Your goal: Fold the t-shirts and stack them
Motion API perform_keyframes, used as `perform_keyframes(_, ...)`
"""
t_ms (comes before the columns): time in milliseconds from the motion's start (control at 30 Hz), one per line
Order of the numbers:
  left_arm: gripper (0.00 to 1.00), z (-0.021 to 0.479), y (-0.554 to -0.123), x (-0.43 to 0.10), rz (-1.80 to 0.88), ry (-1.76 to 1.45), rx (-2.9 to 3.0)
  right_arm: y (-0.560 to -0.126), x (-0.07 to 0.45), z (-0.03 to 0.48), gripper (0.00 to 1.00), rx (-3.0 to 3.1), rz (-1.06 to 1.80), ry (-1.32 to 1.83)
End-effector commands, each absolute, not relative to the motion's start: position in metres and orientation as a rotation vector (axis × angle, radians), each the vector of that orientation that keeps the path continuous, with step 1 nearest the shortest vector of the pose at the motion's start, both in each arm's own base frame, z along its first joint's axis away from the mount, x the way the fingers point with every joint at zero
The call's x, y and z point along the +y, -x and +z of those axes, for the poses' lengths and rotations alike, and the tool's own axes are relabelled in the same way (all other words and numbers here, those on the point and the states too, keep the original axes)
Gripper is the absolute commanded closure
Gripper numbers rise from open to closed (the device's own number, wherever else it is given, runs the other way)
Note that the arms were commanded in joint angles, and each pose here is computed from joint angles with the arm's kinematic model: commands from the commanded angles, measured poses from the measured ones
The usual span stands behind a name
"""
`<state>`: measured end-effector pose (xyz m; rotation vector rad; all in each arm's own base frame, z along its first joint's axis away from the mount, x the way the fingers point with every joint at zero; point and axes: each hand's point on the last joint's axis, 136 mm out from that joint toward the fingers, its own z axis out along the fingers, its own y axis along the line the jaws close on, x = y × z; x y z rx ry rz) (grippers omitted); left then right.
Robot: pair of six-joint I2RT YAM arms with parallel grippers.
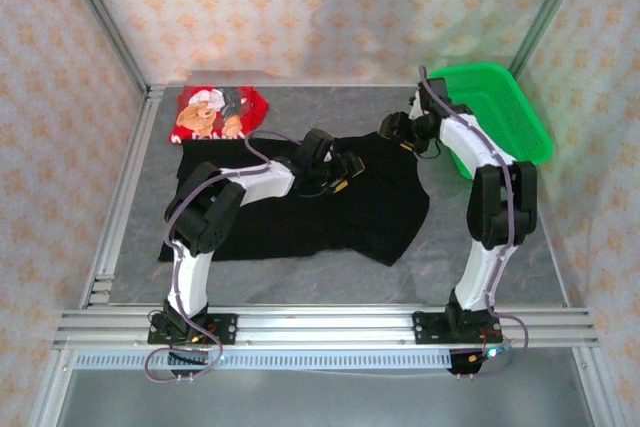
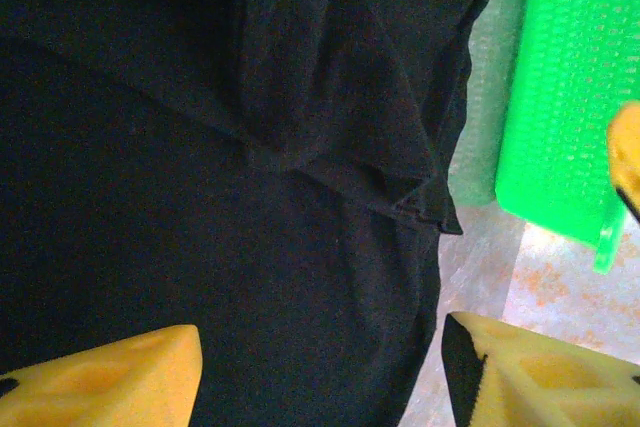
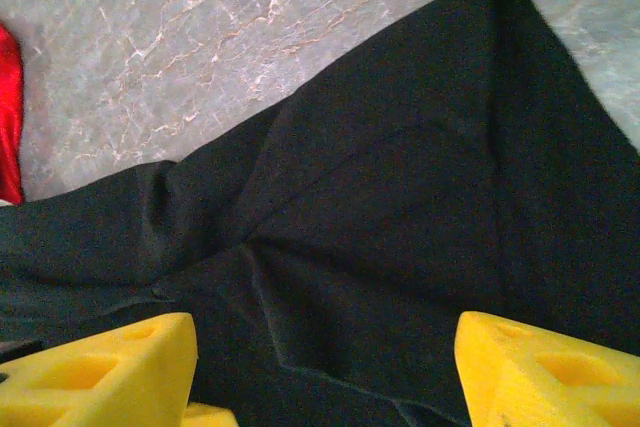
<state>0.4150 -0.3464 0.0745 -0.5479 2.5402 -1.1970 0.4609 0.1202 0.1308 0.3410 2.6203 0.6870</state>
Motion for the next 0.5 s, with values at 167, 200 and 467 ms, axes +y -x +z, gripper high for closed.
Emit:
perform_keyframes(167,0.40,0.073,-0.432,-0.370,-1.305,0.621,2.476,-0.450,0.118,0.135,0.31,2.563,0.747,-0.376)
perform_keyframes(200,0.41,0.072,-0.434,-0.372,-1.307,0.624,2.469,-0.449,0.118,0.135,0.31,2.564,0.751,-0.373)
perform_keyframes(467,0.55,0.062,-0.447,-0.371,-1.198,0.617,2.481,-0.442,0.122,0.130,0.31,2.574,0.785,-0.370)
